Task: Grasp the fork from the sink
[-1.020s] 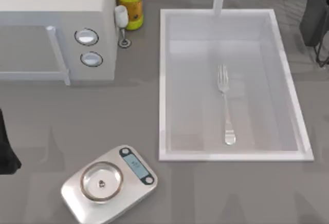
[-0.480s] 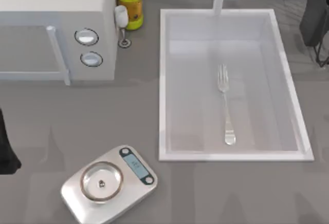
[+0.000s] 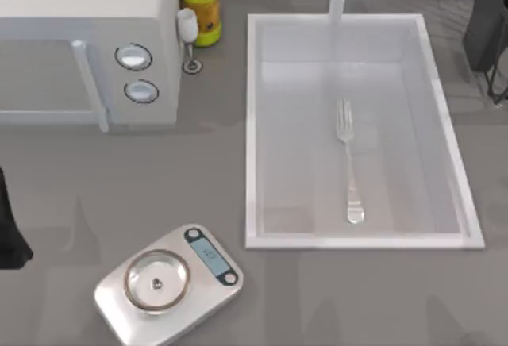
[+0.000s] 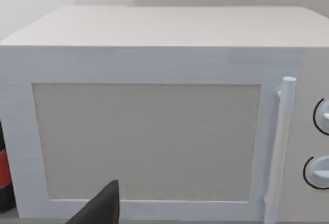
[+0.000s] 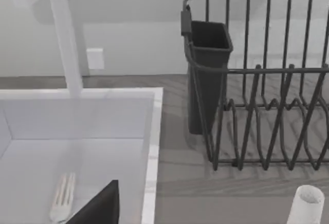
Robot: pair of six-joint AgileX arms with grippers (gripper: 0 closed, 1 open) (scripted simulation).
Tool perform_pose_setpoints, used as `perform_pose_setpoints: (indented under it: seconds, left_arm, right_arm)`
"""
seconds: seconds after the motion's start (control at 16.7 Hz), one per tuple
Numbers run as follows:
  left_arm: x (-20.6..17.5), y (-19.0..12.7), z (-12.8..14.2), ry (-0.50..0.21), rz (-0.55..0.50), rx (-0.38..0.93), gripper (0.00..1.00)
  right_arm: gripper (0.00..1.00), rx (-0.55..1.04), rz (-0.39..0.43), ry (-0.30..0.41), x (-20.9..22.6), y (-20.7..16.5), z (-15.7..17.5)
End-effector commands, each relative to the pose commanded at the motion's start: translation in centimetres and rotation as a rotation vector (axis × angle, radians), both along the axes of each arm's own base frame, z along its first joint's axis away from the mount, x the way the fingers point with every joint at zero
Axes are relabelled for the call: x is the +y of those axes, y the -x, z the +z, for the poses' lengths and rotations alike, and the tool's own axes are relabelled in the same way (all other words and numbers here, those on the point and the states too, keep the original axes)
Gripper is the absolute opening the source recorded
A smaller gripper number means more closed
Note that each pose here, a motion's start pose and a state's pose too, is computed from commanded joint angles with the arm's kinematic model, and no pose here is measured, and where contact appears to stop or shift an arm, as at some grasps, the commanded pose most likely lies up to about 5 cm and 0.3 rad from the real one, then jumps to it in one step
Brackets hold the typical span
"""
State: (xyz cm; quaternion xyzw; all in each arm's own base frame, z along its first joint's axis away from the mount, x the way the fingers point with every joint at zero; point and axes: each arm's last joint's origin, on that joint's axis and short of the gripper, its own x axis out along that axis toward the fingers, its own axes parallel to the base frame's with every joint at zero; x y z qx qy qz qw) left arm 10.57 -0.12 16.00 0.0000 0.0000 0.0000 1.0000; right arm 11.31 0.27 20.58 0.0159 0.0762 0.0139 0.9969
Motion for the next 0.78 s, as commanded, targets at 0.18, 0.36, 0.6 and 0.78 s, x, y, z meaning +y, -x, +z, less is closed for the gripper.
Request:
perform_pose_setpoints:
  seconds: [0.18, 0.36, 0.6, 0.78]
  left_arm:
    - [0.0, 0.0, 0.0, 0.0, 0.0, 0.0, 1.0]
    - [0.0, 0.0, 0.0, 0.0, 0.0, 0.0, 1.0]
    - [0.0, 0.0, 0.0, 0.0, 0.0, 0.0, 1.0]
    - [0.0, 0.0, 0.0, 0.0, 0.0, 0.0, 1.0]
  right_arm:
    - [1.0, 0.134, 0.022, -0.024, 0.5, -1.8, 4.0]
    - [1.0, 0.295, 0.043, -0.046, 1.4, -5.2, 8.2]
    - [1.0, 0.534, 0.063, -0.065, 3.6, -12.4, 12.5]
    - [1.0, 0.719, 0.07, -0.068, 6.1, -19.0, 13.4]
